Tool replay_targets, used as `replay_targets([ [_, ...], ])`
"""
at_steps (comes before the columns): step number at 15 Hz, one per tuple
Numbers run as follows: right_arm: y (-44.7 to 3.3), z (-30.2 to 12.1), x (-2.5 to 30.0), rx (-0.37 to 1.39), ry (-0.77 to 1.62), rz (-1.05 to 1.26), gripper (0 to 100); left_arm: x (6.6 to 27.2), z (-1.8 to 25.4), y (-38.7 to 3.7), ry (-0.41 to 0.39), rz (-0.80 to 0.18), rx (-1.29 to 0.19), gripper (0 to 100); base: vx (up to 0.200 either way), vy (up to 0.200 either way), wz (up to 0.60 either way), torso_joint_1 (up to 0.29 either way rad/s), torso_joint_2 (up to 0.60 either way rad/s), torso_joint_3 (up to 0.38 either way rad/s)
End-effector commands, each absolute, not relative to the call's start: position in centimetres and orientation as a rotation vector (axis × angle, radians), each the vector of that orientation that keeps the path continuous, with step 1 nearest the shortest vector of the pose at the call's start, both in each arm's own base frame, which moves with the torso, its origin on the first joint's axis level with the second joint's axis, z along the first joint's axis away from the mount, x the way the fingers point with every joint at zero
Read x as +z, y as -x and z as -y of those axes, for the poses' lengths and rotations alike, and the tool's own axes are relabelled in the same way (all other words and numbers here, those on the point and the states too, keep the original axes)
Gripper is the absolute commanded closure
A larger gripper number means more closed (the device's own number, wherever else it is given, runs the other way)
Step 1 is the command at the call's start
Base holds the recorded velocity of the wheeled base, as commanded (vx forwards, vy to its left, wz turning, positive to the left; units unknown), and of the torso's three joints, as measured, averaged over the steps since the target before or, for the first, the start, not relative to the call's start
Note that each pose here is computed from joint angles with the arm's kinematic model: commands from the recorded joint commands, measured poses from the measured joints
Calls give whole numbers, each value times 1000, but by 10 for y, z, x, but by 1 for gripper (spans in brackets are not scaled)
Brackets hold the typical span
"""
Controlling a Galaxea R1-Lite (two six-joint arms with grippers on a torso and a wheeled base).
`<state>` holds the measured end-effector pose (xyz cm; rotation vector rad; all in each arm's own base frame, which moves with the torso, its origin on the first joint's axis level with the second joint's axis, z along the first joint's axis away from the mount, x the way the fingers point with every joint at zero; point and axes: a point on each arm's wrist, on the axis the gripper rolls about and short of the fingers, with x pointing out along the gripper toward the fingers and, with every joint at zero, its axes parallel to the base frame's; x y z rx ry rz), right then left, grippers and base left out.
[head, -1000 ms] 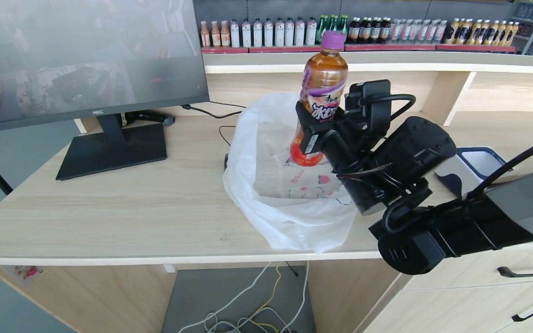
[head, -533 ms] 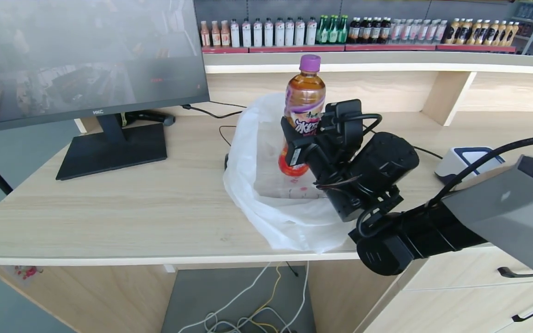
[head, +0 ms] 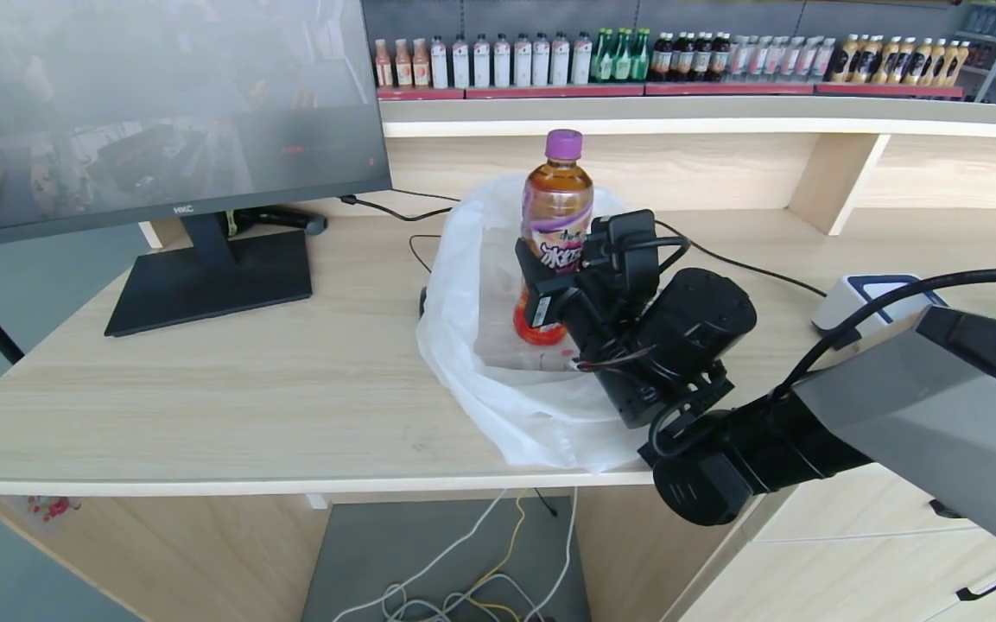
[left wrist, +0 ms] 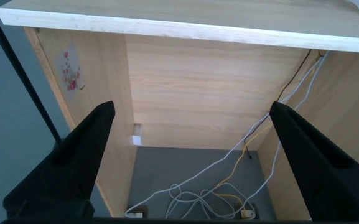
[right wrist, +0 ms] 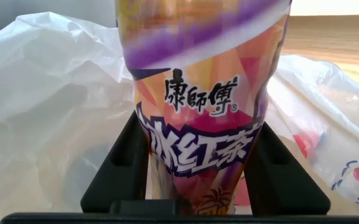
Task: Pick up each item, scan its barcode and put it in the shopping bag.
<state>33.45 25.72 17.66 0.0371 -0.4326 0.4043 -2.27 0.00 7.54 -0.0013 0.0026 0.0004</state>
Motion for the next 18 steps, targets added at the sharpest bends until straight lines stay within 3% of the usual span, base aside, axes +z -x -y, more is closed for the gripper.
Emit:
replay_targets([
  [1,-334,-258,172,408,-33,416,100,75,0,23,2,-3,0,0,0,0,0,0,0,0],
  [18,-333,-261,162,419,-44,389,100,75,0,23,2,-3,0,0,0,0,0,0,0,0],
])
